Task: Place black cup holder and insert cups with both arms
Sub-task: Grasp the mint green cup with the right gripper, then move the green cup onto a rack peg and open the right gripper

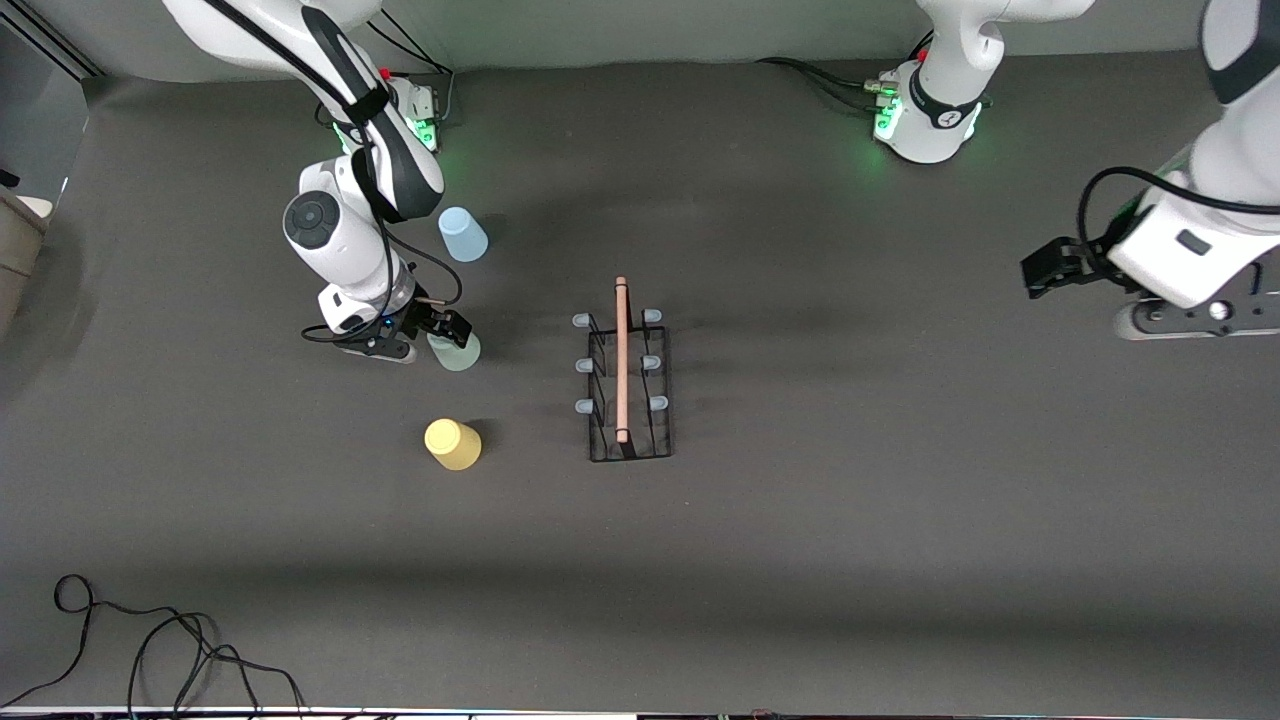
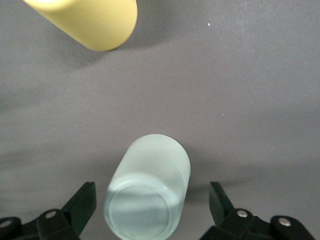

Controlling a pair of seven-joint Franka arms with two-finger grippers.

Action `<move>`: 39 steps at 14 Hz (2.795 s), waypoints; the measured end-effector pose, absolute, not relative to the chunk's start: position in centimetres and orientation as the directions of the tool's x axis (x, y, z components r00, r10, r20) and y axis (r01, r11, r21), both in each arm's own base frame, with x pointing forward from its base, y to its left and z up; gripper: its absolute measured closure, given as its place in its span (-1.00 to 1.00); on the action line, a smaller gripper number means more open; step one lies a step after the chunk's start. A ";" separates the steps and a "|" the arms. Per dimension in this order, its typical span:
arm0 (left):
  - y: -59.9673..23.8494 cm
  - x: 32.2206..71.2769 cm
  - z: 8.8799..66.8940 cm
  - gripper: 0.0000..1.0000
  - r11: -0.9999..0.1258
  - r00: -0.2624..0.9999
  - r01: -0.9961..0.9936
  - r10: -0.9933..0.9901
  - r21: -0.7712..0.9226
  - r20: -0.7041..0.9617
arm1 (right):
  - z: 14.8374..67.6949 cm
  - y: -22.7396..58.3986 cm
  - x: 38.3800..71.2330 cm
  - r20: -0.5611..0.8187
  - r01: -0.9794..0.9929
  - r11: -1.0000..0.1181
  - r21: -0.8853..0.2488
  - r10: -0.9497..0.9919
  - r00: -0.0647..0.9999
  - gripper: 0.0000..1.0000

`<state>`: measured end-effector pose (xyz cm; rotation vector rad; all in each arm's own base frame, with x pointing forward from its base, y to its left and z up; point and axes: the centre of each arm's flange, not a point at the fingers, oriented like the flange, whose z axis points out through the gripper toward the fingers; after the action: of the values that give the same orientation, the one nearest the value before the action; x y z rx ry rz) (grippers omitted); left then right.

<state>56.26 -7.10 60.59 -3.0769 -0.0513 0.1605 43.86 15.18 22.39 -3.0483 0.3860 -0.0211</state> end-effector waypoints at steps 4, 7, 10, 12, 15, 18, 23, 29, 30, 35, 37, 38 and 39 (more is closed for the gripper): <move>-4.1 56.5 60.2 -1.00 -0.997 0.992 0.048 0.055 -0.059 -0.111 | 20.6 15.0 43.4 -0.025 -0.250 -0.967 -0.046 -0.249 0.968 -0.91; -3.3 56.6 60.2 -1.00 -0.998 0.993 0.041 0.047 -0.056 -0.109 | 21.2 15.2 43.7 -0.023 -0.249 -0.967 -0.051 -0.248 0.968 -0.36; -3.3 56.8 60.3 -1.00 -0.998 0.995 0.028 0.033 -0.052 -0.097 | 24.9 15.6 44.3 -0.050 -0.247 -0.967 -0.061 -0.244 0.968 -0.36; -3.6 56.8 60.3 -1.00 -0.999 0.995 0.023 0.026 -0.044 -0.091 | 29.4 16.1 45.0 -0.070 -0.254 -0.964 -0.078 -0.249 0.966 -0.36; -3.9 57.0 60.4 -1.00 -0.999 0.997 0.022 0.024 -0.026 -0.077 | 35.4 17.2 46.3 -0.059 -0.337 -0.935 -0.112 -0.332 0.941 -0.36; -3.8 57.0 60.5 -1.00 -0.999 0.997 0.023 0.025 -0.025 -0.075 | 38.3 23.1 46.1 -0.041 -0.413 -0.899 -0.146 -0.411 0.911 -0.36; -2.9 57.4 60.5 -1.00 -0.999 0.998 0.040 0.042 -0.023 -0.054 | 39.3 33.1 45.2 -0.058 -0.513 -0.843 -0.164 -0.511 0.858 -0.36; -2.7 57.4 60.4 -1.00 -0.999 0.998 0.042 0.043 -0.022 -0.056 | 35.9 38.3 46.6 -0.074 -0.556 -0.821 -0.129 -0.551 0.831 -0.36; -2.8 57.4 60.4 -1.00 -0.999 0.998 0.039 0.040 -0.022 -0.056 | 35.5 38.4 46.7 -0.075 -0.557 -0.821 -0.123 -0.552 0.831 -0.36; -2.9 57.4 60.4 -1.00 -0.999 0.998 0.038 0.039 -0.022 -0.056 | 33.1 38.5 46.9 -0.083 -0.561 -0.823 -0.088 -0.555 0.828 -0.37; -2.9 57.4 60.4 -1.00 -0.999 0.998 0.038 0.039 -0.022 -0.057 | 32.9 38.5 46.9 -0.084 -0.561 -0.823 -0.085 -0.555 0.827 -0.47; -2.9 57.4 60.4 -1.00 -0.999 0.998 0.038 0.039 -0.022 -0.057 | 32.9 38.5 46.9 -0.084 -0.561 -0.823 -0.085 -0.555 0.828 -0.51; -2.9 57.4 60.4 -1.00 -0.999 0.998 0.037 0.038 -0.022 -0.057 | 33.0 38.5 47.0 -0.083 -0.561 -0.823 -0.086 -0.555 0.828 -0.52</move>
<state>57.44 -2.90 60.38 -3.1191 -0.0591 0.0896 46.97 38.53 32.96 -2.9004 0.8885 0.0829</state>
